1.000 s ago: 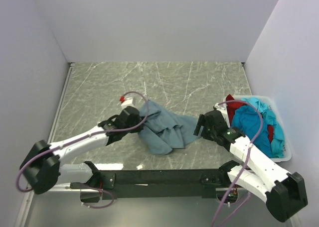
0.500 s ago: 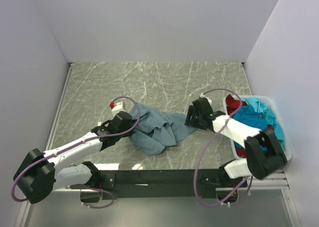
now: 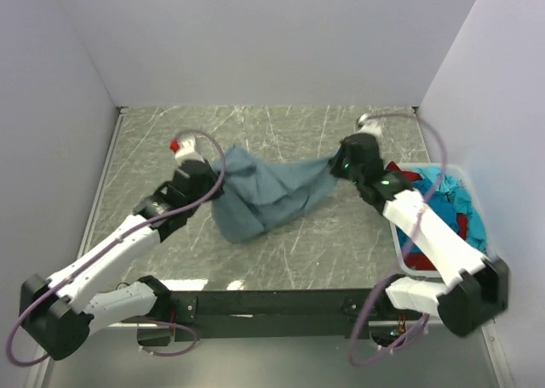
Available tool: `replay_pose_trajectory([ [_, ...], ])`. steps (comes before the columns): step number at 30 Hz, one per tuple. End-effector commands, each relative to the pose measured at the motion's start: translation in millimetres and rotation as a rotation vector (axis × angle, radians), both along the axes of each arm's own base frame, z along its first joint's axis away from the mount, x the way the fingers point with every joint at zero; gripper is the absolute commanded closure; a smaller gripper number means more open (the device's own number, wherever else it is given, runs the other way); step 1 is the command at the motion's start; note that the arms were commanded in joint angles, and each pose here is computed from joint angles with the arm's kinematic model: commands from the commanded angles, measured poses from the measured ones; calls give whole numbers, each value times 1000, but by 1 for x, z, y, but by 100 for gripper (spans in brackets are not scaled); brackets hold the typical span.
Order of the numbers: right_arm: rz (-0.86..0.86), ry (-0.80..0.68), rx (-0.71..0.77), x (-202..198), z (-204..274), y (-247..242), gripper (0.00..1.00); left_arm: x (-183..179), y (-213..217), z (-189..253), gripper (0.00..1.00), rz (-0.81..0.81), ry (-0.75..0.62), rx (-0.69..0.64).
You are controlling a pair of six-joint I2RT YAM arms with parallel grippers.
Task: Fold and stack the t-shirts
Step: Flatten the tshirt out
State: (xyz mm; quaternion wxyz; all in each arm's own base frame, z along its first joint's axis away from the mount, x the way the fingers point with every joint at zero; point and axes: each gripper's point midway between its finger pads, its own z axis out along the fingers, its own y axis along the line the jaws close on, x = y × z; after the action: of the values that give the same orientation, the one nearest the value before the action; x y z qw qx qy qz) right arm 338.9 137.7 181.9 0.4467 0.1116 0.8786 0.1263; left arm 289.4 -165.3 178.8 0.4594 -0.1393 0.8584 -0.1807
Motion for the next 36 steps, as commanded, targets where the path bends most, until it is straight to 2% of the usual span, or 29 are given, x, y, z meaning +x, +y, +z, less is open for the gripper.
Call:
replay_pose_trajectory([
  [1,-43,-309,4,-4,129,-25,100,11,19,135,99,50,-307,-53],
  [3,-32,-434,47,-25,185,-33,100,1,25,171,99,33,-385,-69],
  [7,8,-602,90,-75,254,-51,100,-25,32,235,96,-38,-513,-110],
  [13,98,-757,160,-133,303,-60,100,-69,33,288,98,-171,-638,-203],
  [18,92,-744,172,-139,307,-62,100,-72,33,304,96,-188,-651,-194],
  [20,49,-696,154,-123,296,-63,100,-59,34,296,87,-142,-625,-175],
  [21,28,-668,143,-115,288,-63,100,-43,28,279,85,-119,-576,-148],
  [23,-23,-575,87,-86,263,-61,100,-16,37,252,77,12,-505,-95],
  [24,-35,-530,61,-73,248,-59,100,7,28,214,73,32,-414,-25],
  [25,-53,-458,23,-48,225,-58,100,22,34,193,61,68,-359,-8],
  [26,-57,-411,10,-33,208,-56,100,37,34,170,58,75,-302,6],
  [27,-55,-347,1,-17,183,-56,100,58,34,119,55,76,-177,36],
  [28,-48,-276,-4,11,152,-51,100,79,56,99,24,150,-131,6],
  [29,-30,-224,6,27,130,-53,100,86,51,80,1,99,-75,-35],
  [30,-24,-178,4,39,108,-51,91,97,51,48,0,86,3,-42],
  [31,-17,-100,-9,58,76,-48,80,108,56,45,1,69,-11,-63],
  [33,-24,-42,-26,71,60,-48,45,110,44,40,0,-2,4,-100],
  [34,-30,-10,-37,76,48,-47,39,110,43,44,1,-5,-14,-110],
  [35,-30,-10,-35,77,46,-47,20,112,41,51,1,-13,-48,-124],
  [36,-39,-11,-39,77,44,-48,13,106,41,54,0,-20,-62,-129],
])
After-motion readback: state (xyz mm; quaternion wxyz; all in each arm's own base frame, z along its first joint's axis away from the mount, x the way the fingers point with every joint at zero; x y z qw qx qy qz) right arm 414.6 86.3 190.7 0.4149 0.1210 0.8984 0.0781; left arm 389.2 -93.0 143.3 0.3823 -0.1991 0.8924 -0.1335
